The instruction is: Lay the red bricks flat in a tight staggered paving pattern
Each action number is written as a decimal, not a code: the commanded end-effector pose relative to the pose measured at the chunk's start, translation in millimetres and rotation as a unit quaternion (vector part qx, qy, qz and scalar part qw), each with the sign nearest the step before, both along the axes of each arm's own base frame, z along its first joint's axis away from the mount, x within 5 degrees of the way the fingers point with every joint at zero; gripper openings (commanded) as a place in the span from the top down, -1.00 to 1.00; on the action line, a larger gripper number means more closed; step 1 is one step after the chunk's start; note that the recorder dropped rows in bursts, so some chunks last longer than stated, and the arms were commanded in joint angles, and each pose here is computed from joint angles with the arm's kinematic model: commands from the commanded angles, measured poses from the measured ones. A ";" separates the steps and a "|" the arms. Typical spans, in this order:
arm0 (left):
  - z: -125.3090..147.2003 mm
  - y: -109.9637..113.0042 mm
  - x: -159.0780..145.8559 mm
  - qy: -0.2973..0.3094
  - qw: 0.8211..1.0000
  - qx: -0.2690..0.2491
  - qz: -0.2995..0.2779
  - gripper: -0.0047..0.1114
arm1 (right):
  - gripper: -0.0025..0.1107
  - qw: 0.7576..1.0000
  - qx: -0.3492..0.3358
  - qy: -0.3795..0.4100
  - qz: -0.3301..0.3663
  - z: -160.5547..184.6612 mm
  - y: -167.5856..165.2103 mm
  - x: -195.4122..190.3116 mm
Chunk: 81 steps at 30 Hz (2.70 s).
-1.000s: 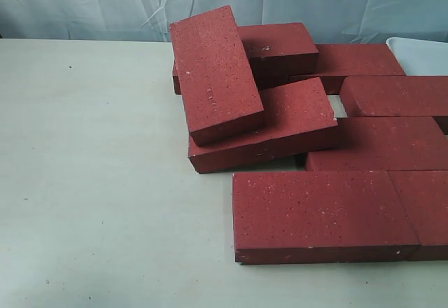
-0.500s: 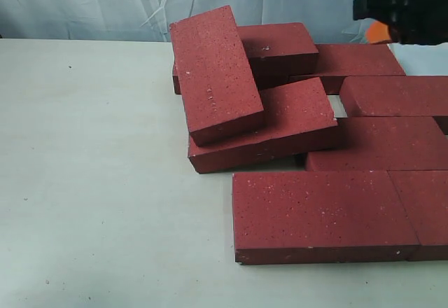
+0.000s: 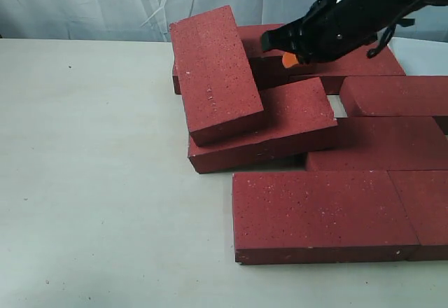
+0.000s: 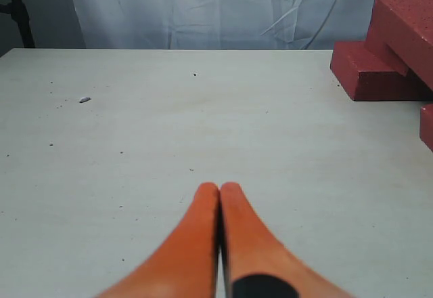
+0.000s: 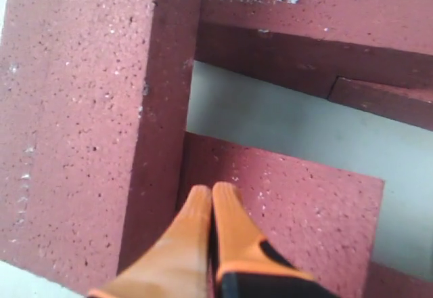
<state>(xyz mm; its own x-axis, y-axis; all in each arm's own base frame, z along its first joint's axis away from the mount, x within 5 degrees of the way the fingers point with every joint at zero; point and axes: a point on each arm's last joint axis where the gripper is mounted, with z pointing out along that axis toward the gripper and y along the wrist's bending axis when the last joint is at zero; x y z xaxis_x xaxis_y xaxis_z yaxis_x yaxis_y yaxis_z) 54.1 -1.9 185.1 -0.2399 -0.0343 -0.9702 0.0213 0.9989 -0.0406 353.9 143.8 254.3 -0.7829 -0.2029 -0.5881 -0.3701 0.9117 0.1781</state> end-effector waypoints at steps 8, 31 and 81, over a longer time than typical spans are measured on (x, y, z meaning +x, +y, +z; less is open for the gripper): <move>-0.3 0.2 0.0 -0.007 1.000 -0.001 0.002 0.92 | 0.97 1.000 -0.014 0.009 0.025 -30.5 25.5 11.2; -0.3 0.2 0.0 -0.007 1.000 -0.001 0.002 0.92 | 0.97 0.994 0.019 -0.022 0.106 -50.9 118.8 -19.2; -0.3 0.2 0.0 -0.007 1.000 -0.001 0.002 0.92 | 0.97 0.998 0.023 0.029 0.047 -94.4 161.7 17.4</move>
